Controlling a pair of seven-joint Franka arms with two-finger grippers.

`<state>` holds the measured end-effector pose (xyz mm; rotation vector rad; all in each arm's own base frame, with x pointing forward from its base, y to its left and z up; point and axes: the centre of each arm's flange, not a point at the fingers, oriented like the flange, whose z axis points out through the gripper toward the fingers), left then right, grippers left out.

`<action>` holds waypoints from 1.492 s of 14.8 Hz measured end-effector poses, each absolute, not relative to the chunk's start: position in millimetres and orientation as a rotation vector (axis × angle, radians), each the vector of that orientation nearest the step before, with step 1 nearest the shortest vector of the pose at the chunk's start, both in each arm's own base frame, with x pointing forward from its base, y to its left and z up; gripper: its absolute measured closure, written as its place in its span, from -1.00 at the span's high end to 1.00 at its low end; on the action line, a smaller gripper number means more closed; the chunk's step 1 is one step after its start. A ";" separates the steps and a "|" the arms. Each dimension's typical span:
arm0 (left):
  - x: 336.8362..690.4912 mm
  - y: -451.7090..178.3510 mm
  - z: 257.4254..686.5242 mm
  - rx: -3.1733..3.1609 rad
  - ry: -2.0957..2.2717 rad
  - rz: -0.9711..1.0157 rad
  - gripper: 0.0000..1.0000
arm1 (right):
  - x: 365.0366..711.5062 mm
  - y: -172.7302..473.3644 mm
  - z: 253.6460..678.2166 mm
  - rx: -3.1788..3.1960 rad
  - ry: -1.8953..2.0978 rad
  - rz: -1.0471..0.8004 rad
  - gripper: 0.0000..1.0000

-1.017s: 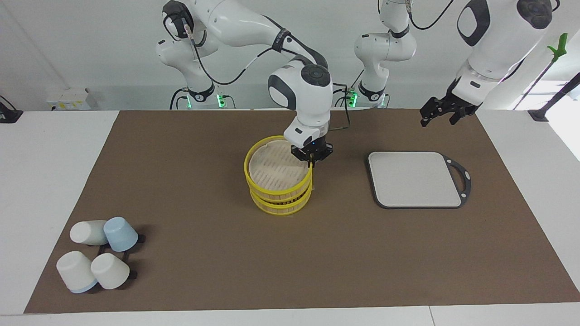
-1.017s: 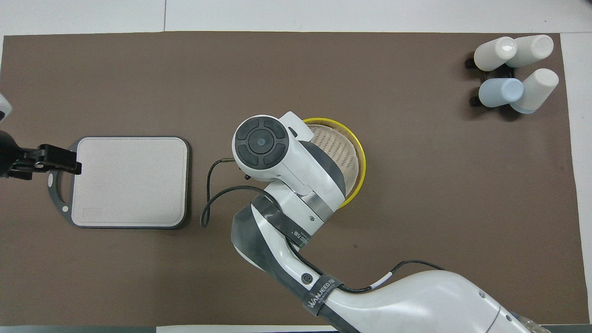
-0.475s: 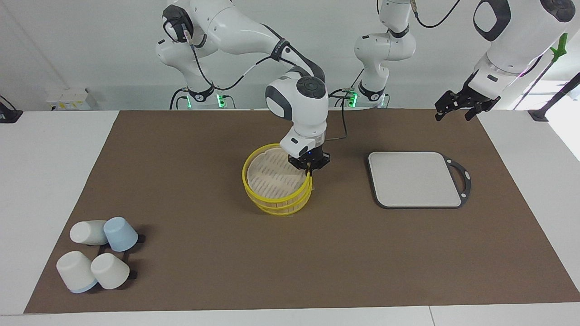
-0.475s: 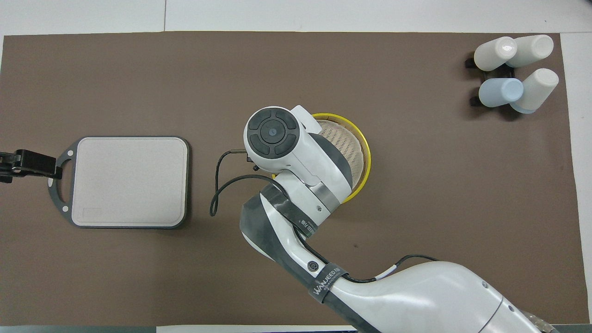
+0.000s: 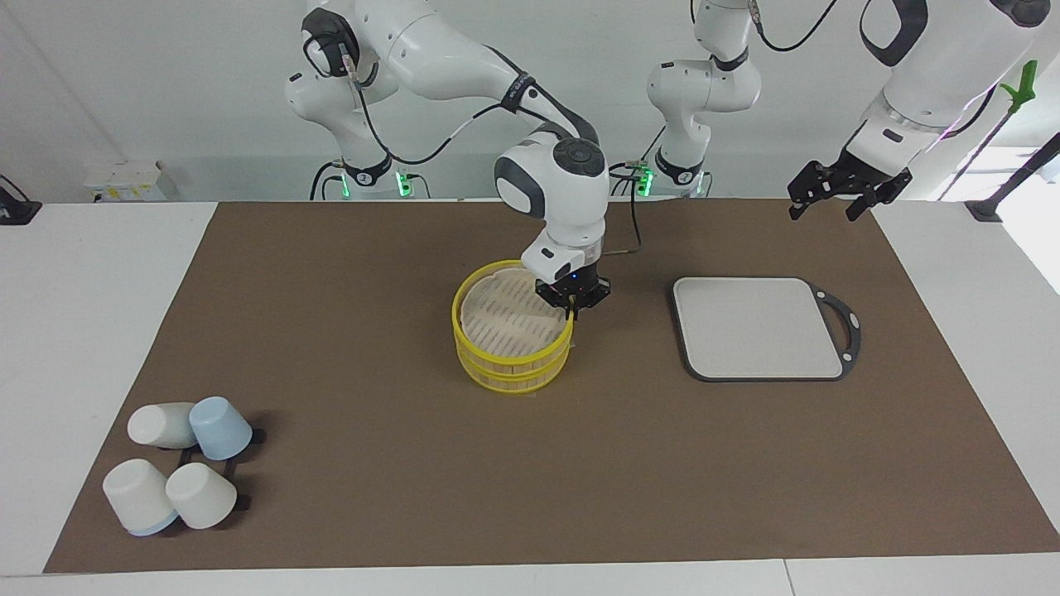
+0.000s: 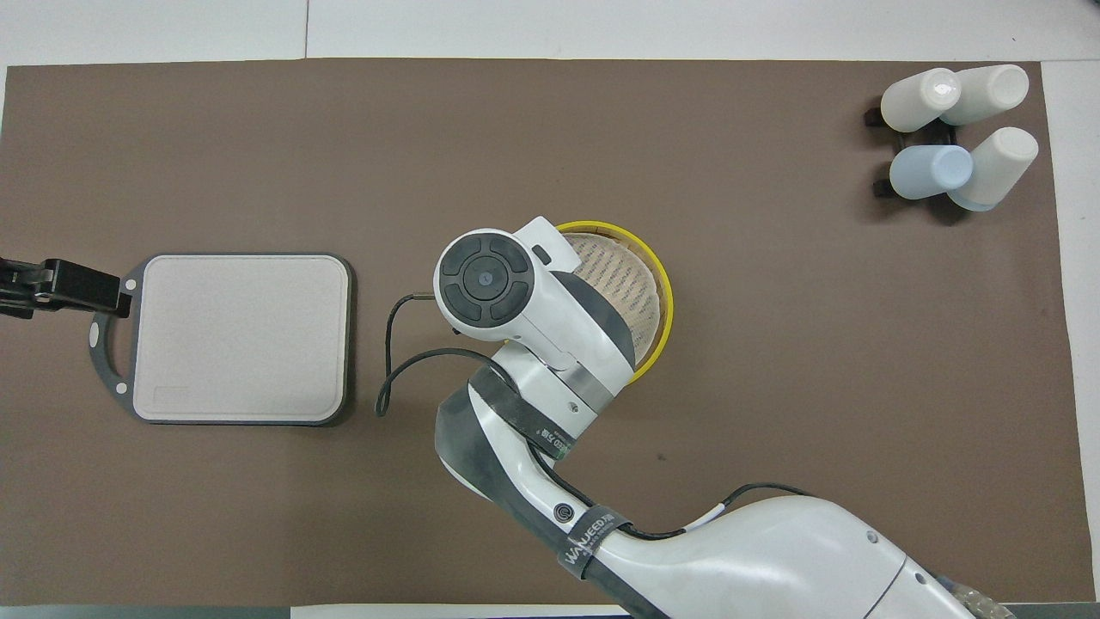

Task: Place bun in steamer

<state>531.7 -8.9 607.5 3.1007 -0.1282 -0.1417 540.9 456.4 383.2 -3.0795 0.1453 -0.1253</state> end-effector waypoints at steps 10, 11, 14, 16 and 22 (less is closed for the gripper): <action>534.5 -7.9 612.0 3.102 -0.125 -0.138 1.00 | 564.5 426.2 438.6 -3.086 0.239 -0.141 0.68; 534.4 -8.3 612.0 3.102 -0.126 -0.139 1.00 | 574.2 401.8 464.8 -3.096 0.263 -0.146 0.88; 534.4 -9.0 611.9 3.102 -0.128 -0.140 1.00 | 586.2 299.2 544.4 -3.160 0.344 -0.100 1.00; 534.4 -9.0 611.9 3.102 -0.128 -0.140 1.00 | 574.6 241.3 581.8 -3.216 0.315 -0.010 1.00; 534.4 -8.9 611.9 3.102 -0.128 -0.140 1.00 | 526.0 158.8 624.9 -3.217 0.156 0.115 1.00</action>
